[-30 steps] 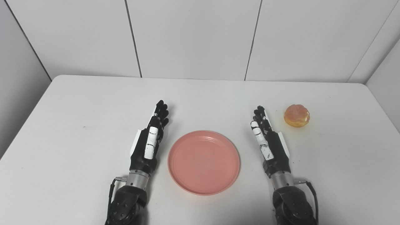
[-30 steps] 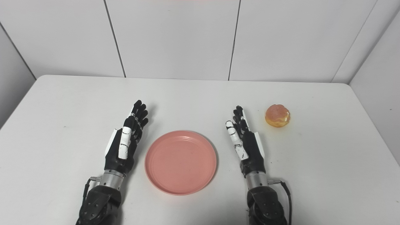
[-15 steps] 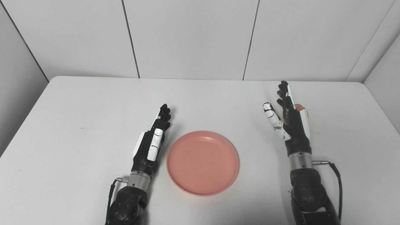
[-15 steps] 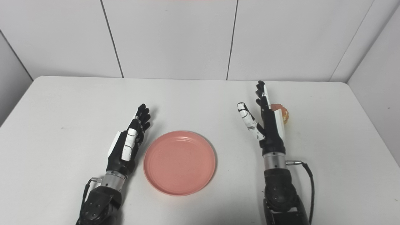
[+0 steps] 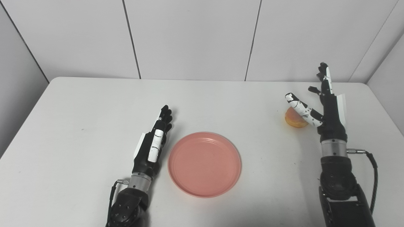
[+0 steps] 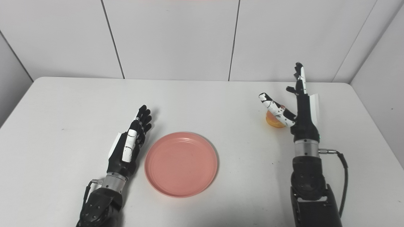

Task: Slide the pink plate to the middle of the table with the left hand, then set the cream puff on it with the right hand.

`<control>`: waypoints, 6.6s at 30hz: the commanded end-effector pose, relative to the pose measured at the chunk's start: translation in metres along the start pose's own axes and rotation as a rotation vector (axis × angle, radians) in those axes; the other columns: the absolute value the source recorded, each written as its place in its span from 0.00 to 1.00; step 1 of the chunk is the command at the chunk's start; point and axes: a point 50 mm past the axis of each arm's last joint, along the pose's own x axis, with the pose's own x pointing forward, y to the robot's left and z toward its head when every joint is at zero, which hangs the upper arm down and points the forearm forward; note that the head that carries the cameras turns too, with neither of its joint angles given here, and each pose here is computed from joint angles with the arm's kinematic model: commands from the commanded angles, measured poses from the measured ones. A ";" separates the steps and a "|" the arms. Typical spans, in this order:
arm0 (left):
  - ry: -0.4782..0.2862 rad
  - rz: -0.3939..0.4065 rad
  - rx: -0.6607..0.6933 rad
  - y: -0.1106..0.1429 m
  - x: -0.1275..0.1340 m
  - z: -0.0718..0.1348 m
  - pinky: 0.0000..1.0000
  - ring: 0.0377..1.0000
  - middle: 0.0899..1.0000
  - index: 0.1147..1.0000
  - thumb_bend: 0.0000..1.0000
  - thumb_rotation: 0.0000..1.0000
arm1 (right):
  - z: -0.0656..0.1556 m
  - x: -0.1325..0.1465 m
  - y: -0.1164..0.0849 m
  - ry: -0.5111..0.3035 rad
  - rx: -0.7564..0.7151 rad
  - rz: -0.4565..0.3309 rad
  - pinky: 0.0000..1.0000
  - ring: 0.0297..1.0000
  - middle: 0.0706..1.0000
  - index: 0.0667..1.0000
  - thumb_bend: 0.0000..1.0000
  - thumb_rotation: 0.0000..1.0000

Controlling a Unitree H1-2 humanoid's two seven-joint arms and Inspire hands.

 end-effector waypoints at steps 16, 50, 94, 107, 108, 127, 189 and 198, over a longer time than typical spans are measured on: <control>0.107 -0.004 -0.022 0.003 -0.026 -0.024 1.00 1.00 1.00 1.00 0.67 1.00 | -0.014 0.031 -0.027 0.120 -0.211 -0.003 0.81 0.92 0.97 0.96 0.69 0.35; 0.104 -0.018 -0.032 0.004 -0.027 -0.022 1.00 1.00 1.00 1.00 0.64 1.00 | -0.054 0.040 0.007 0.197 -0.429 0.217 0.80 0.89 0.92 0.93 0.63 0.20; 0.110 -0.018 -0.022 -0.002 -0.027 -0.018 1.00 1.00 1.00 1.00 0.64 1.00 | -0.032 0.031 0.016 -0.005 -0.288 0.175 0.14 0.17 0.43 0.45 0.52 0.00; 0.106 -0.011 -0.017 -0.003 -0.026 -0.017 1.00 1.00 1.00 1.00 0.65 1.00 | 0.013 0.025 0.035 -0.149 -0.188 0.180 0.14 0.18 0.43 0.44 0.52 0.00; 0.107 -0.011 -0.019 -0.003 -0.026 -0.016 1.00 1.00 1.00 1.00 0.65 1.00 | 0.017 0.023 0.037 -0.155 -0.180 0.186 0.15 0.19 0.43 0.44 0.52 0.00; 0.099 -0.021 -0.015 -0.010 -0.026 -0.016 1.00 1.00 1.00 1.00 0.64 1.00 | 0.051 -0.023 0.093 -0.215 -0.028 0.405 0.31 0.34 0.38 0.48 0.51 0.00; 0.090 -0.020 -0.008 -0.030 -0.030 -0.008 1.00 1.00 1.00 1.00 0.61 1.00 | 0.065 -0.089 0.127 -0.473 -0.205 0.709 0.64 0.75 0.79 0.46 0.49 0.13; 0.084 -0.017 -0.017 -0.032 -0.033 -0.007 1.00 1.00 1.00 1.00 0.60 1.00 | 0.066 -0.091 0.122 -0.448 -0.247 0.781 0.73 0.83 0.88 0.80 0.47 0.10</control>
